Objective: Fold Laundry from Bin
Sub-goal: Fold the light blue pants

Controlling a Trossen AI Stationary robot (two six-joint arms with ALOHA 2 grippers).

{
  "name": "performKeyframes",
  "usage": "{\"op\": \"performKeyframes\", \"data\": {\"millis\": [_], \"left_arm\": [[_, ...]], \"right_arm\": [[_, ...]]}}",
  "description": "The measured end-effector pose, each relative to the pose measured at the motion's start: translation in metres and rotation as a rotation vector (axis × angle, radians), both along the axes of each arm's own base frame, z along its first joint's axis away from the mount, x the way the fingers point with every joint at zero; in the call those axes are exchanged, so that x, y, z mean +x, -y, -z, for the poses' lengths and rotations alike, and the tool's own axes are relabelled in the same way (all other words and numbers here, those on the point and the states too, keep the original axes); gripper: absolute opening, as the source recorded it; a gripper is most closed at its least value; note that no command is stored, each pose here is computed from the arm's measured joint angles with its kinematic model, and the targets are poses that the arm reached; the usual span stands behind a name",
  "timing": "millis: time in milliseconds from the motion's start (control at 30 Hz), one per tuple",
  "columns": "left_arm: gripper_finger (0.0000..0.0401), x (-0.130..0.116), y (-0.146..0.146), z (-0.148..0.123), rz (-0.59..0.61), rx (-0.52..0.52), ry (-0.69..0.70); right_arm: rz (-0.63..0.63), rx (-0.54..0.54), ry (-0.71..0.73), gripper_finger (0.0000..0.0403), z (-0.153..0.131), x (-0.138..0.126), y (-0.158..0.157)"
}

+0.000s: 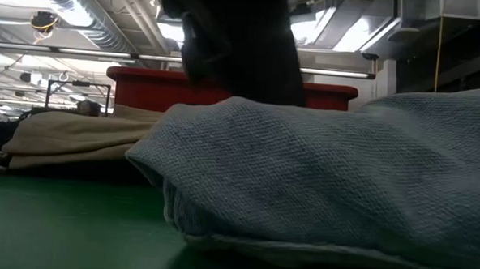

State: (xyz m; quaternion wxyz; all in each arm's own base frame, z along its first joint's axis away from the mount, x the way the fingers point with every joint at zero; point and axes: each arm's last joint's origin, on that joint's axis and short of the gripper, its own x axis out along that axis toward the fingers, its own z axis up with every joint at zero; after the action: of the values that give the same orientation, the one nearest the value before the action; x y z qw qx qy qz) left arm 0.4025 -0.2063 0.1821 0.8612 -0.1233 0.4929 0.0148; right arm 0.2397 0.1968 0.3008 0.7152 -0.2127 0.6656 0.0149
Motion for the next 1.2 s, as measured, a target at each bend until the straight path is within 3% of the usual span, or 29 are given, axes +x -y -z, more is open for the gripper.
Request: {"op": "performKeyframes", "data": {"millis": [367,533,700,900,1067,1200], "left_arm": [[0.0083,0.002,0.000,-0.008,-0.002,0.004,0.000],[0.0083,0.002,0.000,-0.008,-0.010,0.016,0.009],[0.0082,0.003,0.001,-0.010,-0.019,0.024,0.036],[0.0082,0.004,0.002,-0.010,-0.023,0.030,0.045],[0.0082,0.004,0.001,-0.010,-0.024,0.029,0.047],[0.0082,0.004,0.002,-0.010,-0.024,0.026,0.053]], "right_arm": [[0.024,0.053,0.044,0.0232,0.000,-0.033,-0.037],[0.022,0.077,0.142,0.0232,0.000,-0.037,-0.049],[0.089,0.067,0.149,0.0232,0.008,-0.041,-0.050],[0.129,-0.005,0.030,0.0232,0.042,-0.052,-0.043],[0.311,-0.145,-0.031,0.0232,0.069,-0.059,-0.022],[0.341,-0.194,-0.071,0.0232,0.092,-0.066,-0.013]]}}
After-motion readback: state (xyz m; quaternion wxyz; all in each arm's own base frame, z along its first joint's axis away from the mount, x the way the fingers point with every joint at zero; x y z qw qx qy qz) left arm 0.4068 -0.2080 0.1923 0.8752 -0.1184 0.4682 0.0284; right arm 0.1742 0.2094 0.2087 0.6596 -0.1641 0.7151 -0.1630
